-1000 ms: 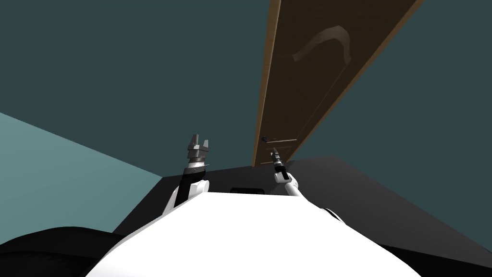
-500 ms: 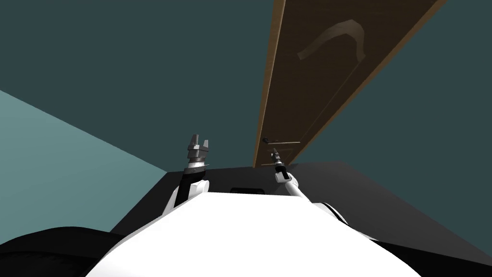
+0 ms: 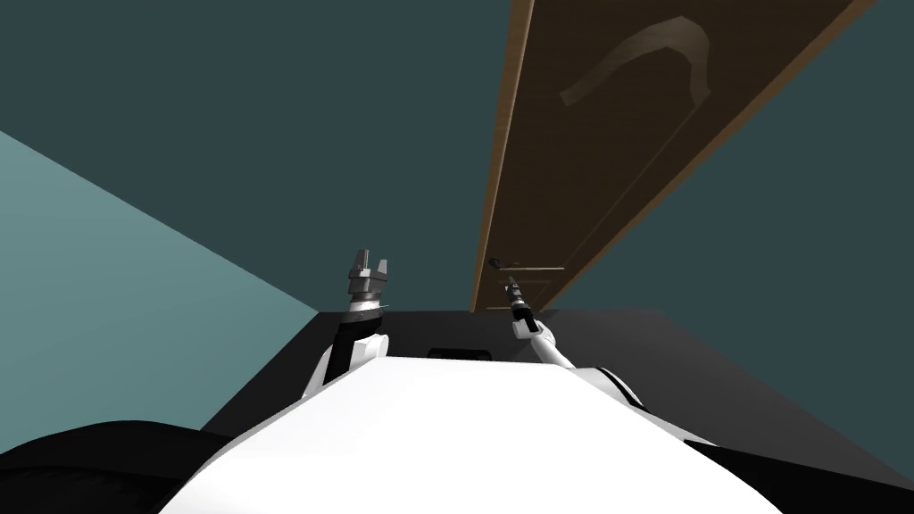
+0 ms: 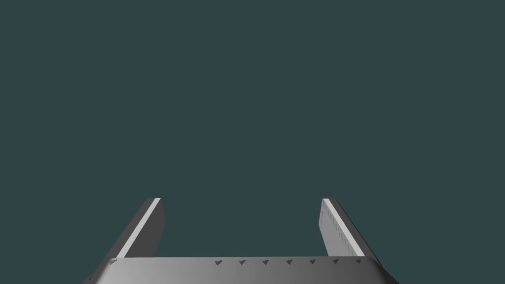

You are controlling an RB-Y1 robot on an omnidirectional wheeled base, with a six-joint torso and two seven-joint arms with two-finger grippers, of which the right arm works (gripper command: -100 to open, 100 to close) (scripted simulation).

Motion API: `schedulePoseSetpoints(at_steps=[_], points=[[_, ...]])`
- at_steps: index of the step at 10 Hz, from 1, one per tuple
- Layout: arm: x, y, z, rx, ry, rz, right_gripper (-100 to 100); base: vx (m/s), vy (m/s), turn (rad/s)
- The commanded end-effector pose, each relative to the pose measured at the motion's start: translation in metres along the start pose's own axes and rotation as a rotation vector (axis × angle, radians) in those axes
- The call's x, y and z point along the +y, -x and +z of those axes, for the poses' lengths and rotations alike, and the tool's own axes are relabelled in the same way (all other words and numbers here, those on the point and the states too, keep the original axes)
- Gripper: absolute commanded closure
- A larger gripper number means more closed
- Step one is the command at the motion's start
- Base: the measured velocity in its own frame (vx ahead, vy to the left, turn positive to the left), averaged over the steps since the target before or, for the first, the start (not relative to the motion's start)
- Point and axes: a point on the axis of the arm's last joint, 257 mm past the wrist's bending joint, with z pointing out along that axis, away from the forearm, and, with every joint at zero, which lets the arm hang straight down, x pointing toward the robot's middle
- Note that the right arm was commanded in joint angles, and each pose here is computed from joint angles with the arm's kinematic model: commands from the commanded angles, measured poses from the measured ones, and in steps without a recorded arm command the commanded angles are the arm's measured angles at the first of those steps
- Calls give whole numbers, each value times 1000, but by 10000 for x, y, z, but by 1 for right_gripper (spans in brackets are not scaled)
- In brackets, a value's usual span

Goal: Pull the door open

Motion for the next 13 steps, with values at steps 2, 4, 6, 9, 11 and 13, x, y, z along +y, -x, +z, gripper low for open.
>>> schedulePoseSetpoints(at_steps=[2, 4, 6, 9, 11, 13], points=[[-65, 36, 9, -3, -18, -6, -100, 31, -76, 104], [-73, 39, 10, -4, -20, -7, -100, 17, -48, 50], [-112, 247, -70, -26, -24, -5, -100, 134, 72, 132], [-160, 586, -211, -63, -30, -4, -100, 159, 48, 120], [-139, 582, -200, -62, -25, -4, -100, 22, 10, -14], [-170, 681, -253, -74, -31, -4, -100, 19, 7, 58]])
